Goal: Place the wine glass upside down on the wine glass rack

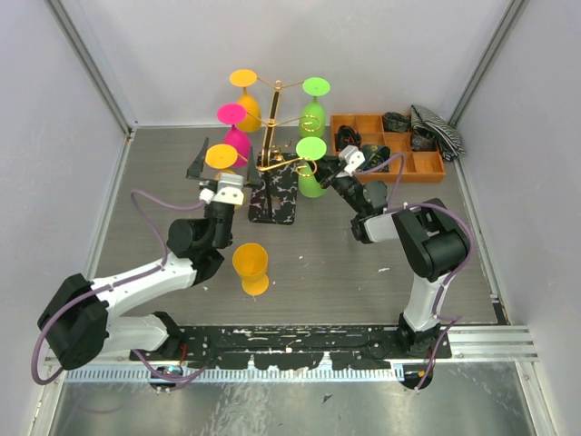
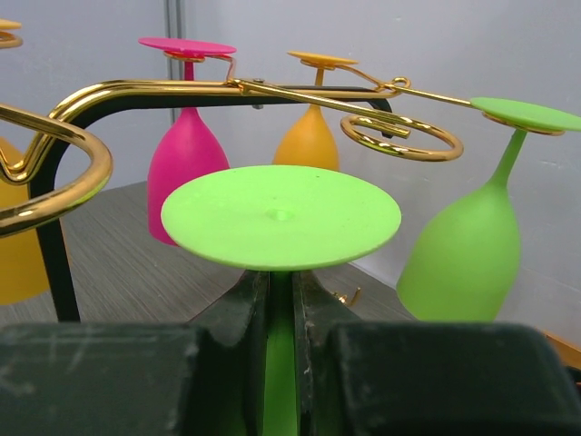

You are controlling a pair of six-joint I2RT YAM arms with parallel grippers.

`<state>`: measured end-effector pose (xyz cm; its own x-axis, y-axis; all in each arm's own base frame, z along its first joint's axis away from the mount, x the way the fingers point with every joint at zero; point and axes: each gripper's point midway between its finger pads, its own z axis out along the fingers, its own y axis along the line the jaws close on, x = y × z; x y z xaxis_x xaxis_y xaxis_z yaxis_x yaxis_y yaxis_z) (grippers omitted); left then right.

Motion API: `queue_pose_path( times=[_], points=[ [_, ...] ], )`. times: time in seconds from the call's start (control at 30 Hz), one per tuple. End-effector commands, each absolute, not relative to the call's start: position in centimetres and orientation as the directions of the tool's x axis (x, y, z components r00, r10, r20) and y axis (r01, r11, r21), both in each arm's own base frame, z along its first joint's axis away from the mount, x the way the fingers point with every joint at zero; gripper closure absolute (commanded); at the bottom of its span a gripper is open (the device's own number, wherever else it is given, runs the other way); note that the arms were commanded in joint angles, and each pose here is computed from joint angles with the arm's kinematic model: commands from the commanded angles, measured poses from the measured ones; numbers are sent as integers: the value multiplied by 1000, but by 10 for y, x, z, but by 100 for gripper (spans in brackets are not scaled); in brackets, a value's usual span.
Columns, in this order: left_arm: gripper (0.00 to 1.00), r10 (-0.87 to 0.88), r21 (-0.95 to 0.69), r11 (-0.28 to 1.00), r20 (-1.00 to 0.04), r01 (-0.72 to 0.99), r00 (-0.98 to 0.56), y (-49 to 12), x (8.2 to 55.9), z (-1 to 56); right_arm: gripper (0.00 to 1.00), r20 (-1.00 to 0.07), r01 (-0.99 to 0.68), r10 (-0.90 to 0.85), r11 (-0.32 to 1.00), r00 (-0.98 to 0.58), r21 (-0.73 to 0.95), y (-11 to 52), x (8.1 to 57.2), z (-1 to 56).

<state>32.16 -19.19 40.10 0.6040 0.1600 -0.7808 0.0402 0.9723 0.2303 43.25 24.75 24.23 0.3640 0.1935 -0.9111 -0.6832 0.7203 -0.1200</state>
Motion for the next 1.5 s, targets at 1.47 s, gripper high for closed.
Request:
queue_pose_path(
  times=[1.47],
  points=[
    [2, 151, 166, 986, -780, -31, 607, -158, 326, 404, 99, -757, -711, 384, 688, 528, -147, 272, 456, 321]
  ],
)
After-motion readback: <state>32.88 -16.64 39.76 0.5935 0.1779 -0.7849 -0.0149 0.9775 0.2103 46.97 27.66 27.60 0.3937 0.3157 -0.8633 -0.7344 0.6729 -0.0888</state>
